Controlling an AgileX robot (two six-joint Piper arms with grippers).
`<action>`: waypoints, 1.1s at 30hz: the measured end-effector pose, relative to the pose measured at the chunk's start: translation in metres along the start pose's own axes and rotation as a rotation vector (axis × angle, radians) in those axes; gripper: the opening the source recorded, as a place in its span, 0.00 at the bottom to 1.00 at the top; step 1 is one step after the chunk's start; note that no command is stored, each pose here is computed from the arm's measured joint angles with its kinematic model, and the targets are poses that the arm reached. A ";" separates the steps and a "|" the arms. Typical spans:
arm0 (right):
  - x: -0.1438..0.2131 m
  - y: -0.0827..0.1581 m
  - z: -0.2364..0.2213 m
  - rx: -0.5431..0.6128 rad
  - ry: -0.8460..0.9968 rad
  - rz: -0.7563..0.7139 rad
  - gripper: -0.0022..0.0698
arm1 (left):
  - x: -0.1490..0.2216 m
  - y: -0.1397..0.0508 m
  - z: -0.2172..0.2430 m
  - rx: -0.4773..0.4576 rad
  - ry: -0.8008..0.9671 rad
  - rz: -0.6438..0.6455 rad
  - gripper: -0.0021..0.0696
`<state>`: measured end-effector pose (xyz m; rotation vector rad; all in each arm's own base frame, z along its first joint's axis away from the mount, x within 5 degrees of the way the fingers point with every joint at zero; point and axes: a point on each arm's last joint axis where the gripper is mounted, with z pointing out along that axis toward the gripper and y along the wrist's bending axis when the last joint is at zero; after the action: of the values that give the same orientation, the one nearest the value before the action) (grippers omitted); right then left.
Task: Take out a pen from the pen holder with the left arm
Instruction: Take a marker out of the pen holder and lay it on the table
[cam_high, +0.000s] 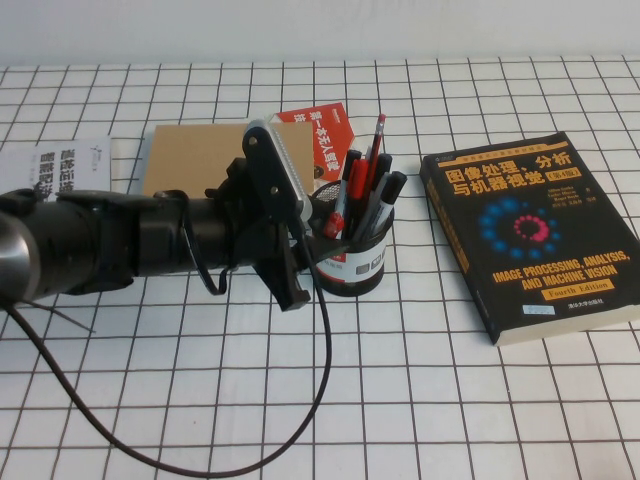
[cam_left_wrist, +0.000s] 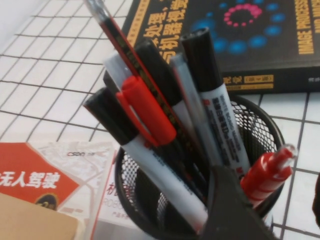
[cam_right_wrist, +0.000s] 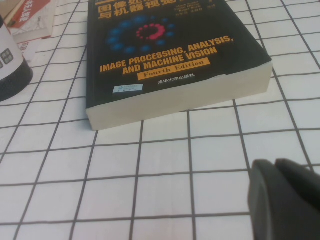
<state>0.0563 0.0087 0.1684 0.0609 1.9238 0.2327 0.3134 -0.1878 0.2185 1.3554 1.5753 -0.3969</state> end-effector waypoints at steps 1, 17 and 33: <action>0.000 0.000 0.000 0.000 0.000 0.000 0.00 | 0.001 -0.001 0.001 0.006 -0.001 -0.003 0.48; 0.000 0.000 0.000 0.000 0.000 0.000 0.00 | -0.001 0.006 0.009 0.008 -0.017 -0.006 0.47; 0.000 0.000 0.000 0.000 0.000 0.000 0.00 | -0.004 0.012 0.012 -0.001 -0.028 -0.017 0.19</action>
<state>0.0563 0.0087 0.1684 0.0609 1.9238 0.2327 0.3287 -0.1959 0.2203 1.3310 1.5644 -0.4238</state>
